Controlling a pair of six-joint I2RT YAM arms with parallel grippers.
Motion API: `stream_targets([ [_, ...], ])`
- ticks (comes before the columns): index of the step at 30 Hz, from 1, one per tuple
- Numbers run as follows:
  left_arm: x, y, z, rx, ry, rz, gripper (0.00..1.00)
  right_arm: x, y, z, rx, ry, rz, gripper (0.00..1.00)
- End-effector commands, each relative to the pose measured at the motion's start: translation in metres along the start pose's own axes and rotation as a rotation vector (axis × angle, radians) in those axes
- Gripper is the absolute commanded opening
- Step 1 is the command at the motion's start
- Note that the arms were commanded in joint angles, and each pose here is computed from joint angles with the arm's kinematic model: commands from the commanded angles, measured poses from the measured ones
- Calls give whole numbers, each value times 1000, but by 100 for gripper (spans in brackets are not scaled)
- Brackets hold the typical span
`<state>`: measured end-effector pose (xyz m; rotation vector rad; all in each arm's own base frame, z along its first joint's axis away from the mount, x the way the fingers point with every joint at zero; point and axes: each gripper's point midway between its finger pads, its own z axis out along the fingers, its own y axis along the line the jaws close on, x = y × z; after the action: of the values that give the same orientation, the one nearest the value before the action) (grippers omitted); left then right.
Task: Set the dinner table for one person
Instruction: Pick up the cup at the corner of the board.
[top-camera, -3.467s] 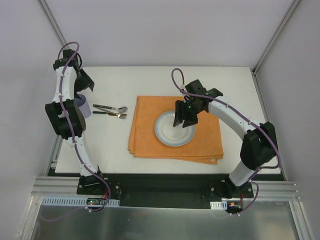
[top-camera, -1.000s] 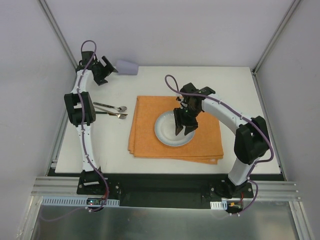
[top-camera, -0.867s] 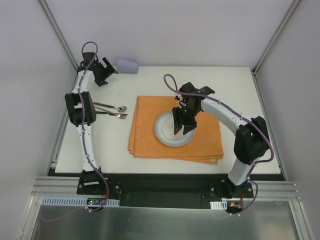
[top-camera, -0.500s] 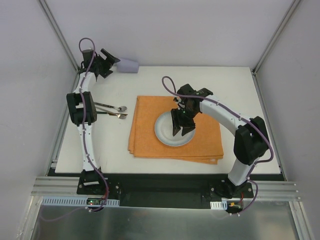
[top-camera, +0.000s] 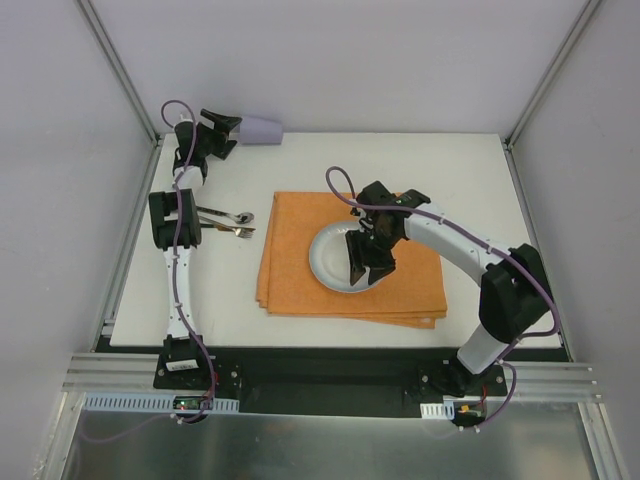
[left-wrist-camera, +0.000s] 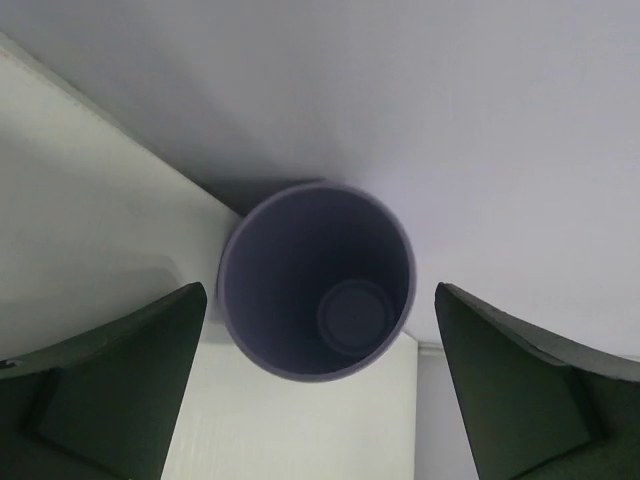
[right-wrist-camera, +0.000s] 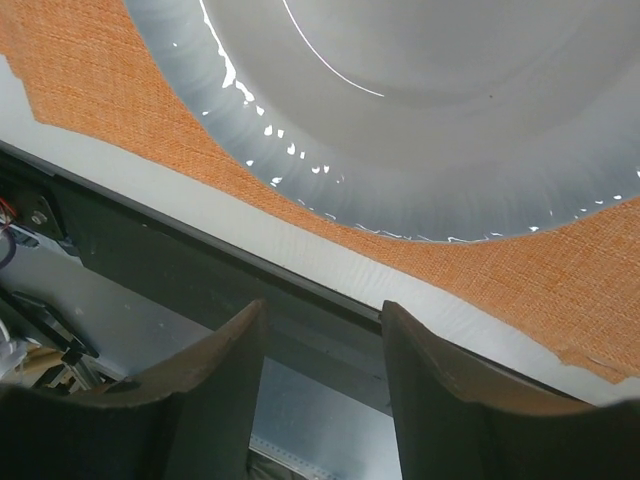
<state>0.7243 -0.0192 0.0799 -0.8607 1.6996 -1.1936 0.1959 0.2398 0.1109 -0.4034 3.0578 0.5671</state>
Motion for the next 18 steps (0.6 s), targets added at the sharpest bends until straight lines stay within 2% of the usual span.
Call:
stream_targets([
  [1, 8, -32, -4, 139, 44, 4, 99, 4, -1, -10, 12, -46, 7, 52],
  [8, 19, -42, -15, 153, 86, 40, 99, 5, 0, -5, 4, -38, 9, 52],
  [14, 19, -72, -14, 274, 133, 24, 99, 3, 3, -1, 1, -28, -4, 52],
  [18, 26, -76, -18, 285, 142, 19, 99, 4, 5, 1, -3, -23, -16, 52],
])
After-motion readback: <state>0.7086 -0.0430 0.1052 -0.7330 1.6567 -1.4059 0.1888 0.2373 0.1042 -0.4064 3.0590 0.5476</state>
